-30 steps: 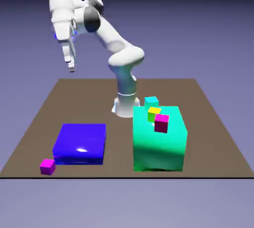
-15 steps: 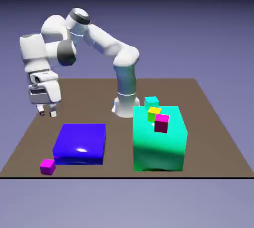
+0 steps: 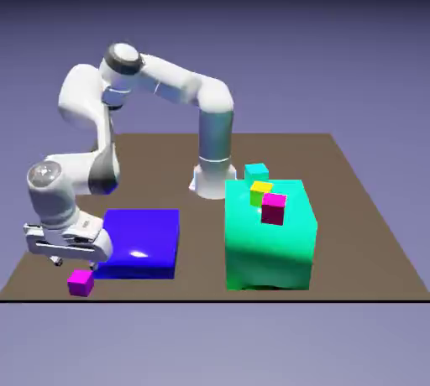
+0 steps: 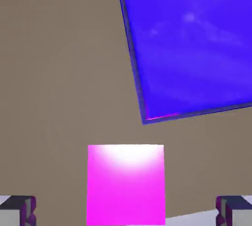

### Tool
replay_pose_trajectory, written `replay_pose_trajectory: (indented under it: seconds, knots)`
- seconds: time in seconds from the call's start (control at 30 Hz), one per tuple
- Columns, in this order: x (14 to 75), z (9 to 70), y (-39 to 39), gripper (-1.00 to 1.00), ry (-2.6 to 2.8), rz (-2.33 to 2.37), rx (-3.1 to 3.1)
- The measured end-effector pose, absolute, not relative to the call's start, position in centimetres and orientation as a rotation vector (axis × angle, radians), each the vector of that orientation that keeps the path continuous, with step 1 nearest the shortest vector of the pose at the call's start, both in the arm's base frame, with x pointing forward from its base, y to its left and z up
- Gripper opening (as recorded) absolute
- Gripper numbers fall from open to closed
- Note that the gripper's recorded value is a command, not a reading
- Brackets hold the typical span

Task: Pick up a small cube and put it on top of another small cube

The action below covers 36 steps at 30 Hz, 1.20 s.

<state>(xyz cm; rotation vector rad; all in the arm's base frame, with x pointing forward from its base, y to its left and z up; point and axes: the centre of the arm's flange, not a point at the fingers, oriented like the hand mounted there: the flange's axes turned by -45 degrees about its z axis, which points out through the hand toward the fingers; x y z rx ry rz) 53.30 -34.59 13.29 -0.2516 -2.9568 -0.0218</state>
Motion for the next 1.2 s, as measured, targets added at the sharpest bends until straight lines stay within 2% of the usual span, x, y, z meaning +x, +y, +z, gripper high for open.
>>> replay_pose_trajectory:
  seconds: [0.03,0.1,0.2,0.43,0.7,0.97,1.2]
  knots:
    - [53.1,11.9,-34.5,-1.0,-2.957,-0.022,-0.25]
    - [53.1,11.9,-34.5,-1.0,-2.957,-0.021,-0.25]
    - [54.2,19.7,-34.0,-1.0,-2.966,-0.032,-0.248]
    - [55.0,30.5,-24.3,-1.0,-3.054,-0.183,-0.184]
    - [52.0,40.4,-12.1,-1.0,-3.09,-0.251,-0.049]
    - [45.4,45.6,0.1,-1.0,-3.061,-0.189,0.098]
    - [37.9,45.6,9.4,-1.0,-2.987,-0.034,0.196]
